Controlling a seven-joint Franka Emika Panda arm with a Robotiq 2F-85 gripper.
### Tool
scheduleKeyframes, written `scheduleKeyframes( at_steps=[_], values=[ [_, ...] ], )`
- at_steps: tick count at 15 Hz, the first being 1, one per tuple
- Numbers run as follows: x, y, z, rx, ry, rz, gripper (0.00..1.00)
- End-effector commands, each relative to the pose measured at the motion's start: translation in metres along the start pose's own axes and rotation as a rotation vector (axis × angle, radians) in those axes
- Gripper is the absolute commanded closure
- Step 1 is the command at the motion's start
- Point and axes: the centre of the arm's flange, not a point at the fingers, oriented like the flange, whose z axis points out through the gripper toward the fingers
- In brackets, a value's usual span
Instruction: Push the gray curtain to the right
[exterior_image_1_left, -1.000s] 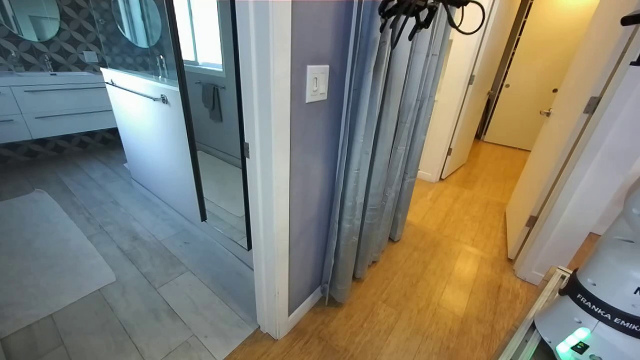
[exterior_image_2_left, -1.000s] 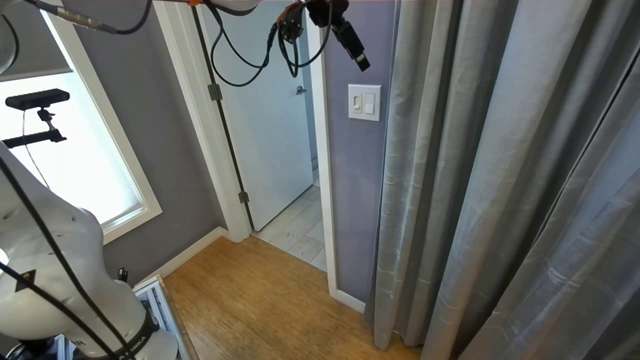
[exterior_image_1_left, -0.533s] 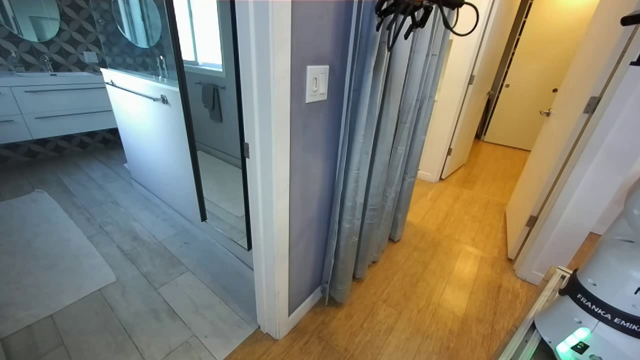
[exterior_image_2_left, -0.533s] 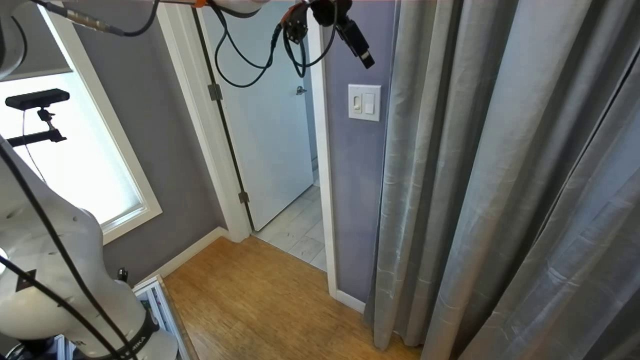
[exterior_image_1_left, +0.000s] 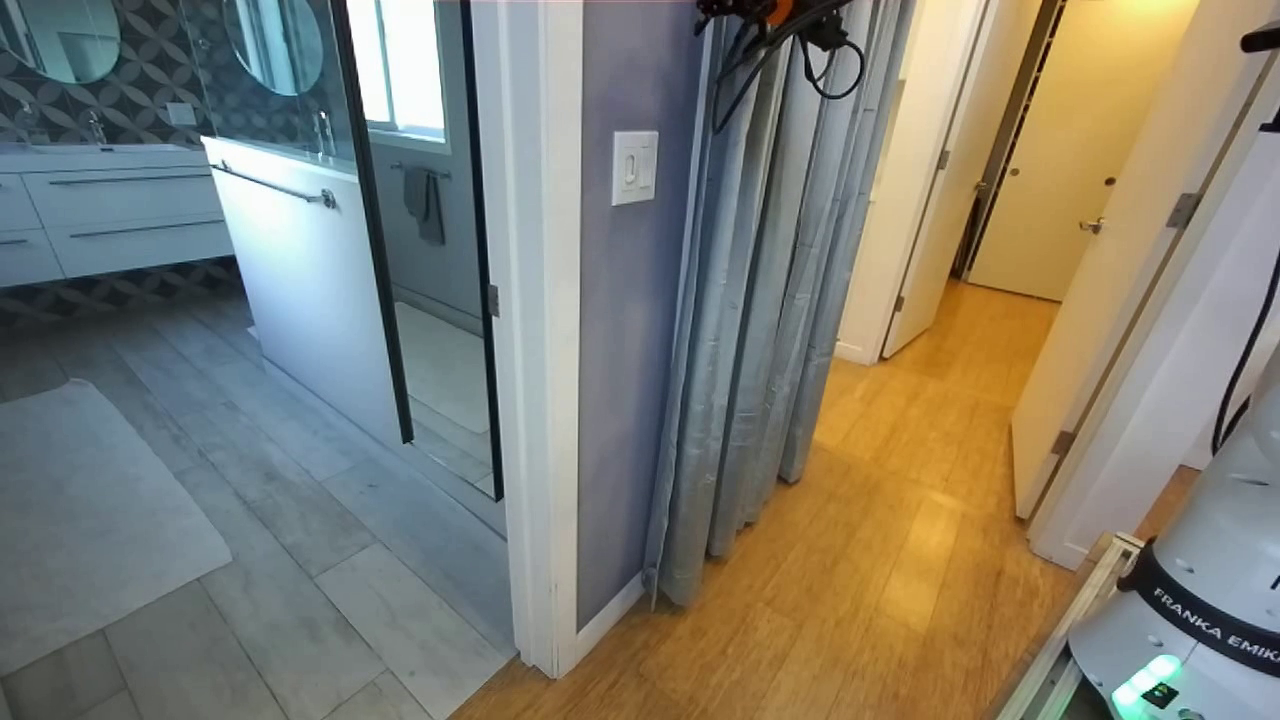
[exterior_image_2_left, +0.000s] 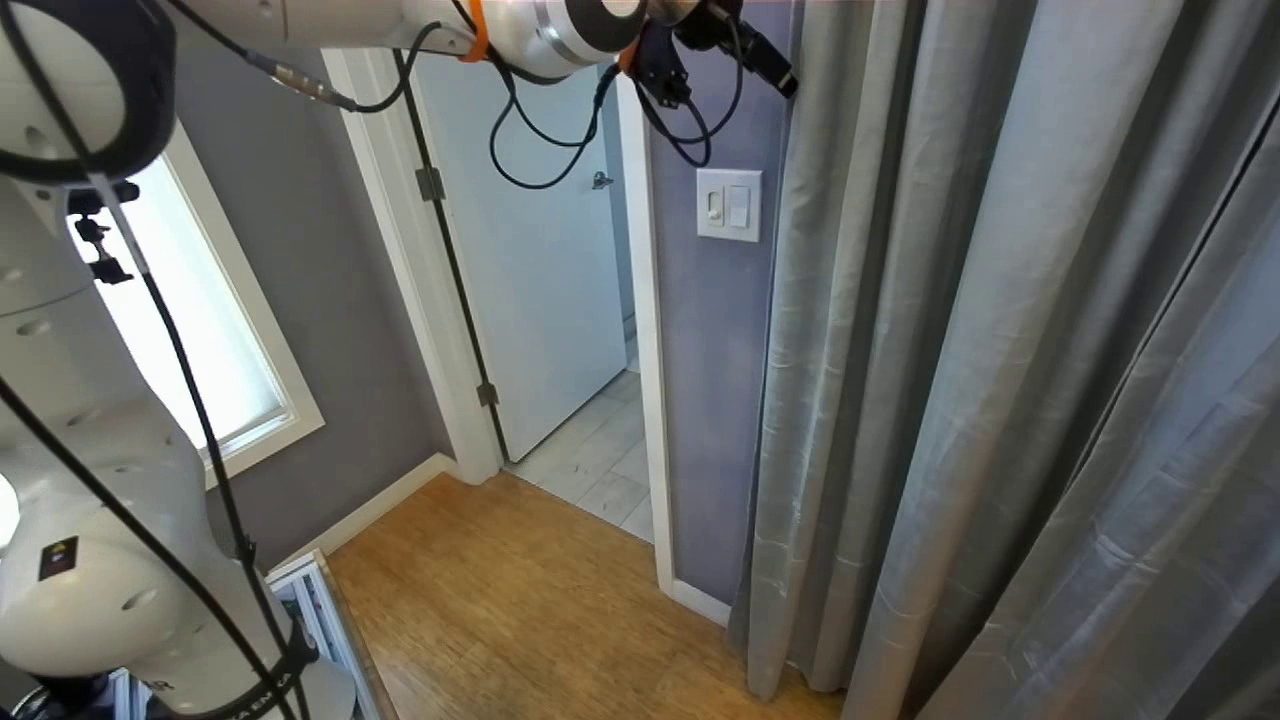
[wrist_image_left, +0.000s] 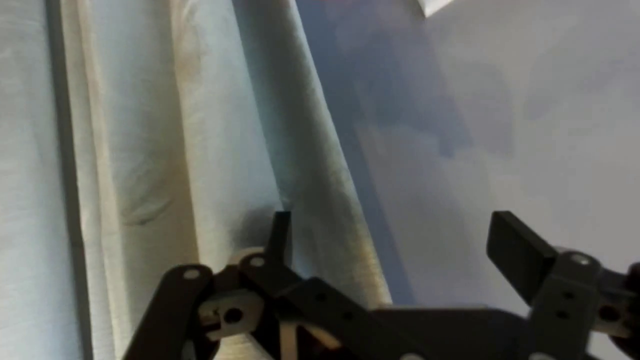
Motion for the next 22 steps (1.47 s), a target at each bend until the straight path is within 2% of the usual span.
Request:
scheduleKeyframes(
  at_steps=[1,2,5,8,12,17,19,22],
  values=[
    [0.024,-0.009,0.025,0.026,0.084,-0.021,0.10],
    [0.025,-0.008,0.029,0.026,0.100,-0.023,0.28],
    [0.030,-0.002,0.035,-0.007,0.120,-0.031,0.49],
    [0.036,0.010,0.032,-0.079,0.130,-0.041,0.70],
    [0.043,0.028,0.023,-0.158,0.091,-0.053,0.98],
    [0.048,0.031,0.018,-0.175,0.067,-0.047,0.99],
    [0.058,0.040,0.022,-0.190,0.089,-0.026,0.99],
    [0.085,0.071,0.039,-0.224,0.165,0.006,0.99]
  ],
)
